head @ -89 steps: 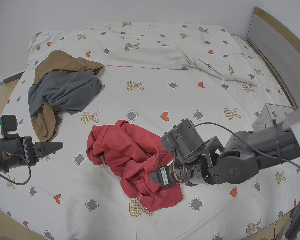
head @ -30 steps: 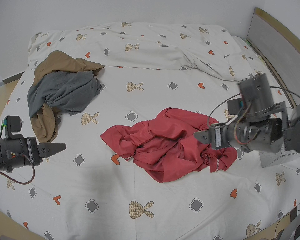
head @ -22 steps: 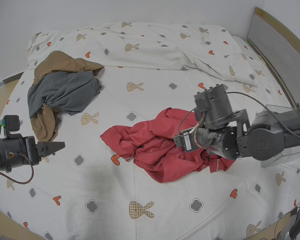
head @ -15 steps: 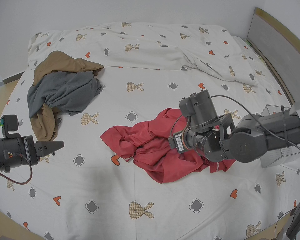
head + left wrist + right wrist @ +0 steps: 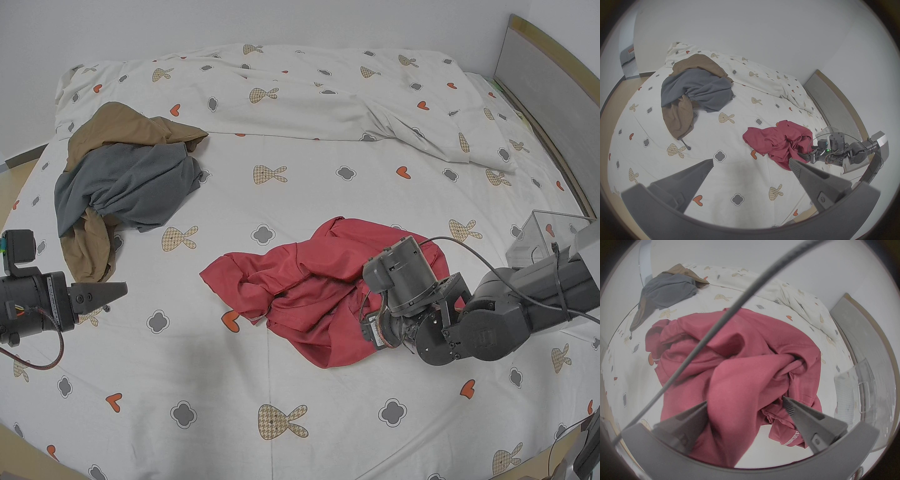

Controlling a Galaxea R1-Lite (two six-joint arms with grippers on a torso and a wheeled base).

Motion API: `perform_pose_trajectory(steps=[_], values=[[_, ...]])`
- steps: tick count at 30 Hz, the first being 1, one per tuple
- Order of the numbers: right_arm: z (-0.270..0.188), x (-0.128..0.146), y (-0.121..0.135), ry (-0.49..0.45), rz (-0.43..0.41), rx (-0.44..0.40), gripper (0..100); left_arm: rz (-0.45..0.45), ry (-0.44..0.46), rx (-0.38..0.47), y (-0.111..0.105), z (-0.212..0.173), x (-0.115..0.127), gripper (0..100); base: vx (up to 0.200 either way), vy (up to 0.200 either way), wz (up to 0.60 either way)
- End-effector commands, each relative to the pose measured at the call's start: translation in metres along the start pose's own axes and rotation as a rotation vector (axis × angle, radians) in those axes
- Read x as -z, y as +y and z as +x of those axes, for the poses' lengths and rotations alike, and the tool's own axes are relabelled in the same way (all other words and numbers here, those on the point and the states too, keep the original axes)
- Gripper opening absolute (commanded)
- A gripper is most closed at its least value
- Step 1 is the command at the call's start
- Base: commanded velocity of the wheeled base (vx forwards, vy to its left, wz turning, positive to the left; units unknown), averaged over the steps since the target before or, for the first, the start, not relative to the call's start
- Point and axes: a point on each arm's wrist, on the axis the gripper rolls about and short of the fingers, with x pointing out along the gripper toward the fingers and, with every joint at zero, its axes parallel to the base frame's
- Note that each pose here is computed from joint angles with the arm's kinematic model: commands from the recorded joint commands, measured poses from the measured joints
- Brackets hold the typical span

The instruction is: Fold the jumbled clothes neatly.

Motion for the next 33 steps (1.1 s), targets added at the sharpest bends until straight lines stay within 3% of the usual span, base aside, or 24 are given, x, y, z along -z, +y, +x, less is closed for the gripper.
perform_pose_trajectory(steps=[1, 8, 16, 20, 26, 27, 33], values=[[0.004, 0.006, -0.006, 0.025, 0.01, 0.016, 0, 0.0, -0.001, 0.0, 0.0, 0.0, 0.0, 100, 0.0, 0.0, 0.0], [-0.033, 0.027, -0.036, 0.028, 0.014, 0.001, 0, 0.0, -0.001, 0.0, 0.0, 0.0, 0.0, 100, 0.0, 0.0, 0.0], [-0.089, 0.087, -0.087, 0.129, 0.058, -0.04, 0, -0.001, 0.005, -0.001, 0.0, 0.002, 0.0, 100, 0.0, 0.0, 0.0], [-0.097, 0.096, -0.093, 0.202, 0.11, -0.133, 0, -0.003, 0.015, -0.004, 0.001, 0.004, 0.0, 100, 0.0, 0.0, 0.0], [-0.095, 0.093, -0.092, 0.213, 0.133, -0.163, 0, -0.004, 0.019, -0.005, 0.001, 0.005, 0.001, 100, 0.0, 0.0, 0.0], [-0.095, 0.093, -0.091, 0.213, 0.132, -0.165, 100, -0.004, 0.021, -0.005, 0.001, 0.005, 0.002, 100, 0.0, 0.0, 0.0], [-0.089, 0.077, -0.085, 0.191, 0.155, -0.163, 100, -0.003, 0.026, -0.005, 0.001, 0.006, 0.002, 100, 0.0, 0.0, 0.0]])
